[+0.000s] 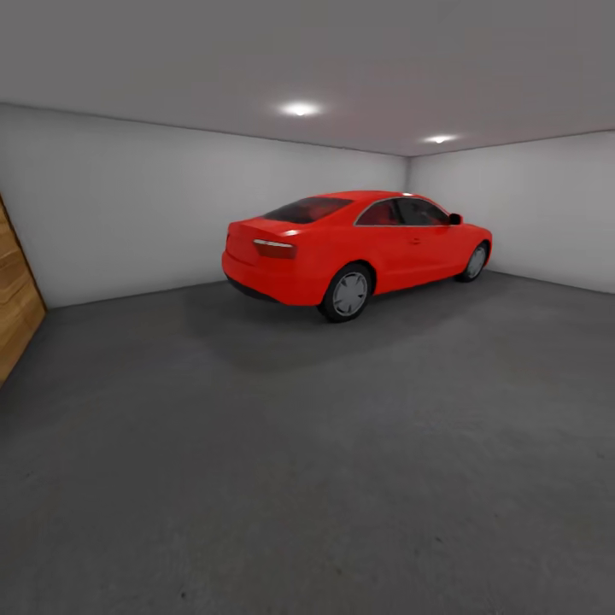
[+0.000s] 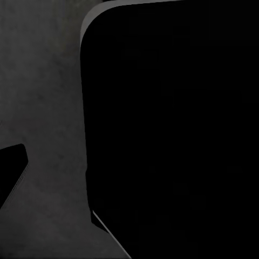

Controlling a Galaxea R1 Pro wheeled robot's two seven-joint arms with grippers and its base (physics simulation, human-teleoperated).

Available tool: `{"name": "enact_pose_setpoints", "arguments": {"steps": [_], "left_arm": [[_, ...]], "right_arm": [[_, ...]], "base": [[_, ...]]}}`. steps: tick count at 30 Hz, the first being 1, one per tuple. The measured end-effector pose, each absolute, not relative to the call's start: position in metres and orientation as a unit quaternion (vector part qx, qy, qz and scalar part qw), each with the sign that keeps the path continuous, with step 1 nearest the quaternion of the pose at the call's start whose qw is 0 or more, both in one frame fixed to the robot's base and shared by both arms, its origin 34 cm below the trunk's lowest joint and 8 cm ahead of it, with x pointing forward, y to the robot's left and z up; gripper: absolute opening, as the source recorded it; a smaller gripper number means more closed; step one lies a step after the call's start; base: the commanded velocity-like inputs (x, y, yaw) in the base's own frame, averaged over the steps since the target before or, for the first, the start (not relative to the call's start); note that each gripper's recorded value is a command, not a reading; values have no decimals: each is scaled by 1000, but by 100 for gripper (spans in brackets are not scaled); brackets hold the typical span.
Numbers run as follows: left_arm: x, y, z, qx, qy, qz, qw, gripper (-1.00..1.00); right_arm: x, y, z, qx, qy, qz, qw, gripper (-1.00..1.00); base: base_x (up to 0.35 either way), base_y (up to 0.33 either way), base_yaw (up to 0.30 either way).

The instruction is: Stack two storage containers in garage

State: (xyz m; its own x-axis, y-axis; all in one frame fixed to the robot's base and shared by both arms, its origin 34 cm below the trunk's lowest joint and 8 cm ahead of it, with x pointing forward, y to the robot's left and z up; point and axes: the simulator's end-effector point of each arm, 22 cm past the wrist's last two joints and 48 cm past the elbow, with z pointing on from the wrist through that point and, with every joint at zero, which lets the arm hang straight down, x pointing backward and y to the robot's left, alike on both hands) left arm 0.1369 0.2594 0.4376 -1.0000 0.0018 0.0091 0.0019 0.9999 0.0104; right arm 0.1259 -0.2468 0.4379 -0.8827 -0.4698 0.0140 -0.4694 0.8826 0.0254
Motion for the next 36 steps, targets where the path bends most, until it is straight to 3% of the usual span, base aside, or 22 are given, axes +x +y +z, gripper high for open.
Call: {"name": "enact_pose_setpoints", "arguments": {"steps": [36], "left_arm": [[137, 259, 438, -1, -1000, -5, 5, 100]], "right_arm": [[128, -246, 438, 243, -970, -13, 5, 100]], "base": [[0, 0, -285]]}}
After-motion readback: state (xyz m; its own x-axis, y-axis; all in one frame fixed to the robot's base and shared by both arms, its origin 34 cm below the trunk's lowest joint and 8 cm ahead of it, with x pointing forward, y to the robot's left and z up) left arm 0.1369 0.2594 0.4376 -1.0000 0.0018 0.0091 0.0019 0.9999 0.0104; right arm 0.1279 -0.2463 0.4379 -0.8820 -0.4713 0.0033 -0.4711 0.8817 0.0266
